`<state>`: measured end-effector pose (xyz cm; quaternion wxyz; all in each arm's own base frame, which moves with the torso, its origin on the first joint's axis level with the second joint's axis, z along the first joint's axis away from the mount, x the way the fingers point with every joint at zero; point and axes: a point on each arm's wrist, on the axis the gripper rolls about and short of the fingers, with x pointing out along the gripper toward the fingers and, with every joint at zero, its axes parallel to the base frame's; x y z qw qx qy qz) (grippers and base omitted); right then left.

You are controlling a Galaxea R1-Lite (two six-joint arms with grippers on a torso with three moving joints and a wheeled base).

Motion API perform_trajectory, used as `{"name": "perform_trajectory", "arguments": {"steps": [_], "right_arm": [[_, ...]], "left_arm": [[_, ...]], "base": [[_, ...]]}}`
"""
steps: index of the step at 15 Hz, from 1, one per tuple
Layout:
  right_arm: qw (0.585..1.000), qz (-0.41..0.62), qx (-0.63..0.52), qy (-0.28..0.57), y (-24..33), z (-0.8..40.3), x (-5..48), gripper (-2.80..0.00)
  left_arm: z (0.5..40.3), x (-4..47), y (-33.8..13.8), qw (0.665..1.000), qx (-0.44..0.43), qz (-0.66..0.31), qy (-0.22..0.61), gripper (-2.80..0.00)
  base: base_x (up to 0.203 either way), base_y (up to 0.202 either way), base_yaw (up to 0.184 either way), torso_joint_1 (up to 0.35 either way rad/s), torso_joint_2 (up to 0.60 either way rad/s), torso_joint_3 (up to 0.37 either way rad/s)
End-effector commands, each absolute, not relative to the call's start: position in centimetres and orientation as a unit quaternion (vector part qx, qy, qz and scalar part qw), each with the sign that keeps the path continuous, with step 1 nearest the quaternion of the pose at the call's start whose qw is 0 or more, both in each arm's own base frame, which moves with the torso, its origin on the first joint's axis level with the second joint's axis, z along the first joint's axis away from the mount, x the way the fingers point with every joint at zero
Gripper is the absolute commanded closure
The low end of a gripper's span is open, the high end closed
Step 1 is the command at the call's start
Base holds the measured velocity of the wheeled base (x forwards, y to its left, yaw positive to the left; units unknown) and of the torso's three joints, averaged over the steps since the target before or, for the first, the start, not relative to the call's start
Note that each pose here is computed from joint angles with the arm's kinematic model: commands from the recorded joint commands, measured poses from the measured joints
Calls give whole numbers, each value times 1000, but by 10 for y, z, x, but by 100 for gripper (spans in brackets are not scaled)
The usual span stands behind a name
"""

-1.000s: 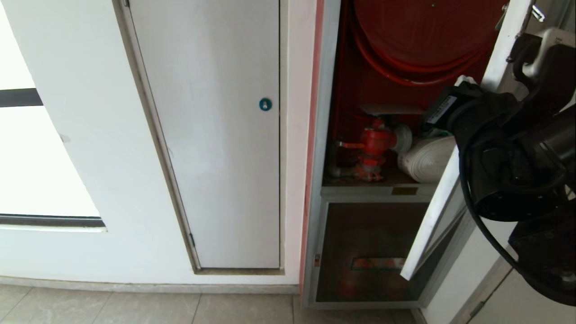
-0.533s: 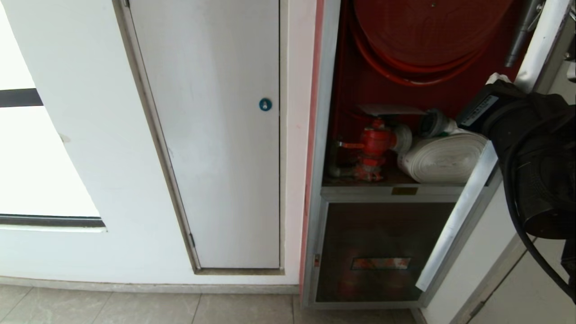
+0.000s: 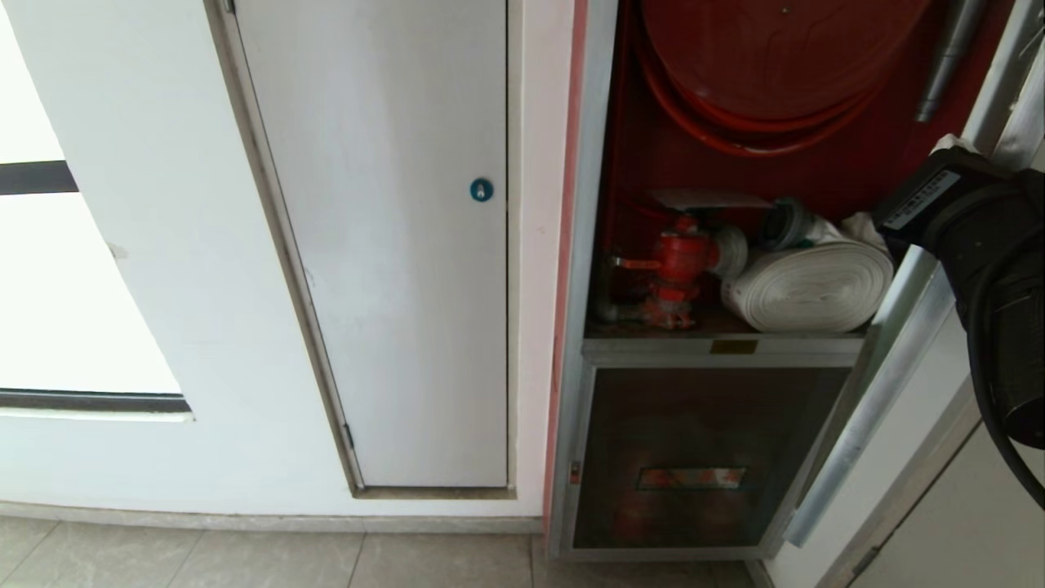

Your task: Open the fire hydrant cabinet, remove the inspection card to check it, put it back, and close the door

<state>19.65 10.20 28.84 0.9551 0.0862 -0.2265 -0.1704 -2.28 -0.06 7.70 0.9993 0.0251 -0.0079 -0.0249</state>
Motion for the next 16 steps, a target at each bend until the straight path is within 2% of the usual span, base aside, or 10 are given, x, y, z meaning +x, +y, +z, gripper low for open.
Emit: {"name": "perform_trajectory", "arguments": {"steps": [1, 16], "right_arm": [[953, -174, 92, -231, 101, 291, 195, 0], [955, -218, 48, -196, 73, 279, 187, 0]], "left_arm": [[74, -22, -1, 999, 25, -25, -2, 0], [74, -22, -1, 999, 25, -25, -2, 0]], "base": [[0, 0, 0, 0, 0, 0], [0, 0, 0, 0, 0, 0]]}}
